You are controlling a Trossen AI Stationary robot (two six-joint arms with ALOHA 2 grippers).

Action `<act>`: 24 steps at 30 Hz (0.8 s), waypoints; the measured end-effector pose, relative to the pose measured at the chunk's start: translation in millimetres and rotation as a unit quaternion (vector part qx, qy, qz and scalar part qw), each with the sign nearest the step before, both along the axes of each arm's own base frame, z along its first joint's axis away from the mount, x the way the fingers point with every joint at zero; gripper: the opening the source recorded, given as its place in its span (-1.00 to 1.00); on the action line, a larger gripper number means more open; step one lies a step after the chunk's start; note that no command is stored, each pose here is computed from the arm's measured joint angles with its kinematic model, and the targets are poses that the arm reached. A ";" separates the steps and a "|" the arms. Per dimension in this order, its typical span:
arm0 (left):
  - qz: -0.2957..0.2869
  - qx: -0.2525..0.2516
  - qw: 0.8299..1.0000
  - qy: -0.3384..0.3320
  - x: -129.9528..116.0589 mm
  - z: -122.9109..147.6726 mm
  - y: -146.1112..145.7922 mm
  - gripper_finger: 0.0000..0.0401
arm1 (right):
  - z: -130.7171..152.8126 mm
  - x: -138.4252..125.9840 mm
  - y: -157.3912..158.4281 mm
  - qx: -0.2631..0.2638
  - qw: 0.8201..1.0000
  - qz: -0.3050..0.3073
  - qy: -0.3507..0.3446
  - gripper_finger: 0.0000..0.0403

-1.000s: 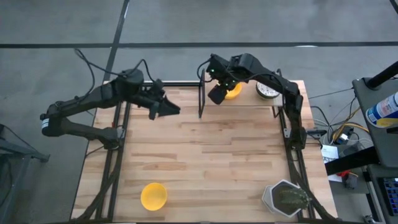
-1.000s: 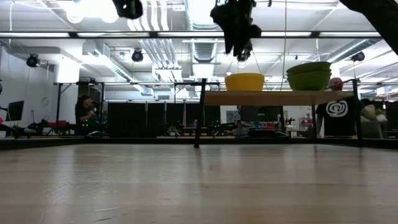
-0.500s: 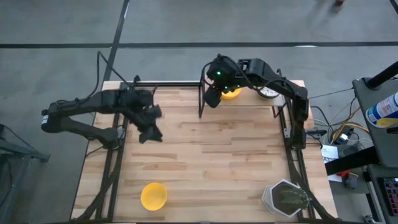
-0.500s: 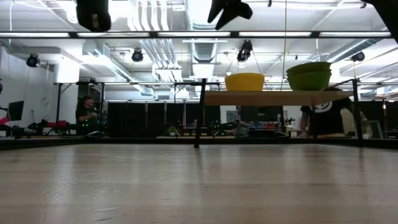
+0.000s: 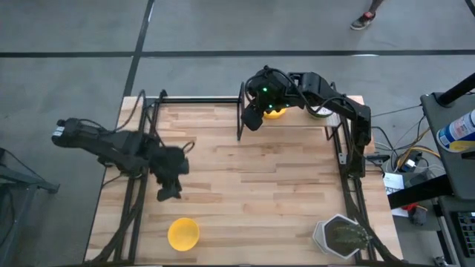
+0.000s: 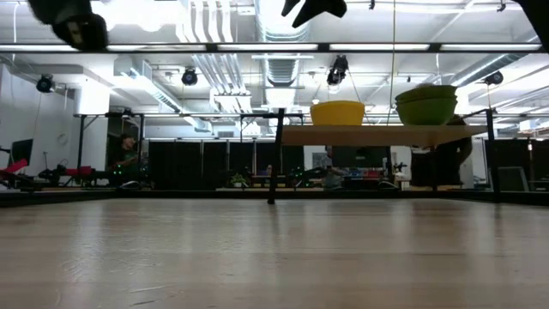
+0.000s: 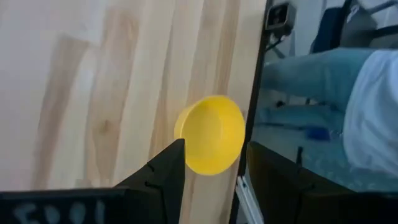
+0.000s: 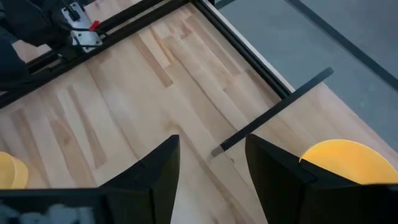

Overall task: Pick & Place Mini bowls
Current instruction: Stack the yellow bowl on the yellow bowl on the shelf

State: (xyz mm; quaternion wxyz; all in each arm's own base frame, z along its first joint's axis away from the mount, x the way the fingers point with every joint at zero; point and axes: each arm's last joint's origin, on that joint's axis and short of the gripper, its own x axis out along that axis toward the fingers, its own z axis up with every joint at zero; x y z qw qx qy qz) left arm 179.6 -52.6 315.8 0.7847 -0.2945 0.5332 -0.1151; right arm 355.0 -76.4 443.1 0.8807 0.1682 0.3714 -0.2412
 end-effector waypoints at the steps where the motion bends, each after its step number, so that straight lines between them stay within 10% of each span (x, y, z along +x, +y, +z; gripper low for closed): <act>1: -0.003 0.003 1.000 0.004 -0.3 -3.8 -5.5 -0.19 | 0.2 -0.3 1.1 0.000 1.000 0.002 0.000 -0.11; 24: 0.062 0.052 0.992 0.098 -0.3 -105.9 -86.4 -0.19 | 2.8 2.0 32.0 -0.007 0.996 0.088 0.004 -0.11</act>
